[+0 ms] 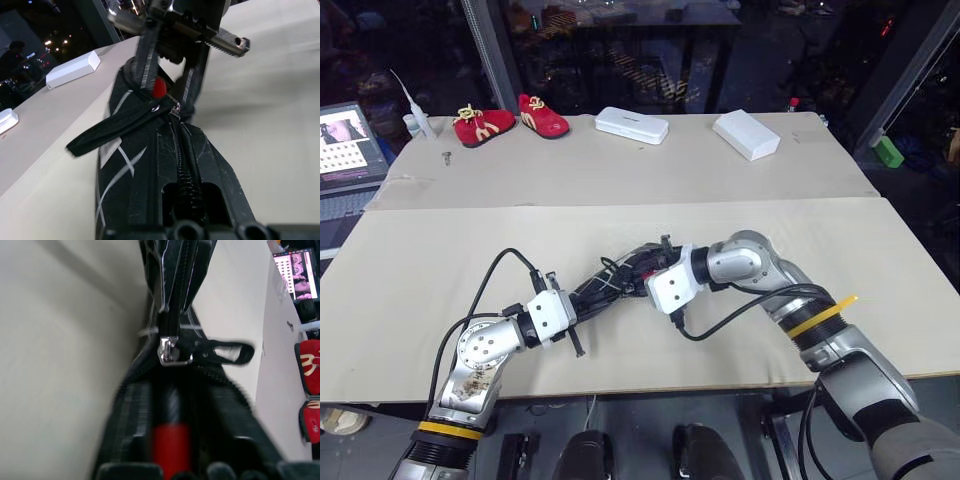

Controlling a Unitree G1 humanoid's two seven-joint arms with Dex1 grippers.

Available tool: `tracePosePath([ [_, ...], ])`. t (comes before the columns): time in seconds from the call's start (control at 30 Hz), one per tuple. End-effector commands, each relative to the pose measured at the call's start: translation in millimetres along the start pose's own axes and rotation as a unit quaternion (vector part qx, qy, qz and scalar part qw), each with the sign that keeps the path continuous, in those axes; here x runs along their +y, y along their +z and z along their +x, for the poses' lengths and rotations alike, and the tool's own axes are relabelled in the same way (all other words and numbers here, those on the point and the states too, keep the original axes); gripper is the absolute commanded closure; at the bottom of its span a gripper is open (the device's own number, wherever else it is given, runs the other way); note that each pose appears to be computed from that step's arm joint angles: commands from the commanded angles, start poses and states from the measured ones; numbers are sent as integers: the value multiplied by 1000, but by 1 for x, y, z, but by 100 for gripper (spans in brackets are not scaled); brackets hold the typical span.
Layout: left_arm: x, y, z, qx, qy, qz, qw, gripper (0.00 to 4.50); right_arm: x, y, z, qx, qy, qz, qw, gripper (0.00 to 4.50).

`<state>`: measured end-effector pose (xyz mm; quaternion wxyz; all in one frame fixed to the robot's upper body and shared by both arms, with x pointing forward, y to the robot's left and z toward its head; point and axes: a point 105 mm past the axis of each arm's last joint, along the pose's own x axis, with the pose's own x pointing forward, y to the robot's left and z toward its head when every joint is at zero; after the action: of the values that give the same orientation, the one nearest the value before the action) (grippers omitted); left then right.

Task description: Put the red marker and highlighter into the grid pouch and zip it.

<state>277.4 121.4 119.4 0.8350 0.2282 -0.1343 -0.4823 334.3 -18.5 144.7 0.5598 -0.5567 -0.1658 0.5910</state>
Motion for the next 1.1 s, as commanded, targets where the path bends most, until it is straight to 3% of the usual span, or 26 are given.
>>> tracePosePath([
  [0.03, 3, 10, 1, -17, 6, 16, 1000, 450, -34, -10, -20, 24, -71, -9, 997, 136],
  [0.17, 4, 10, 1, -17, 7, 17, 1000, 450, -33, -23, -45, 30, -79, 20, 996, 136],
  [0.27, 4, 10, 1, -16, 7, 17, 1000, 450, -29, -31, -67, 25, -85, 105, 991, 136],
  [0.43, 4, 9, 0, -15, 5, 17, 1000, 450, -15, -7, -99, -78, -49, 331, 939, 136],
  [0.53, 4, 8, 0, -14, 1, 16, 1000, 450, -34, 13, -85, -137, -87, 377, 912, 136],
  [0.63, 2, 7, 1, -14, -8, 20, 1000, 450, -41, 17, -61, -122, -109, 413, 896, 136],
  [0.77, -15, -4, -1, 10, -53, 50, 997, 450, -49, 10, -38, -81, -134, 505, 849, 136],
  [0.9, -18, -9, -3, 17, -54, 55, 997, 450, -32, 17, -29, -49, -90, 558, 824, 136],
  [1.1, -19, -13, -2, 19, -56, 61, 996, 450, -19, 15, -13, -7, -88, 612, 786, 136],
])
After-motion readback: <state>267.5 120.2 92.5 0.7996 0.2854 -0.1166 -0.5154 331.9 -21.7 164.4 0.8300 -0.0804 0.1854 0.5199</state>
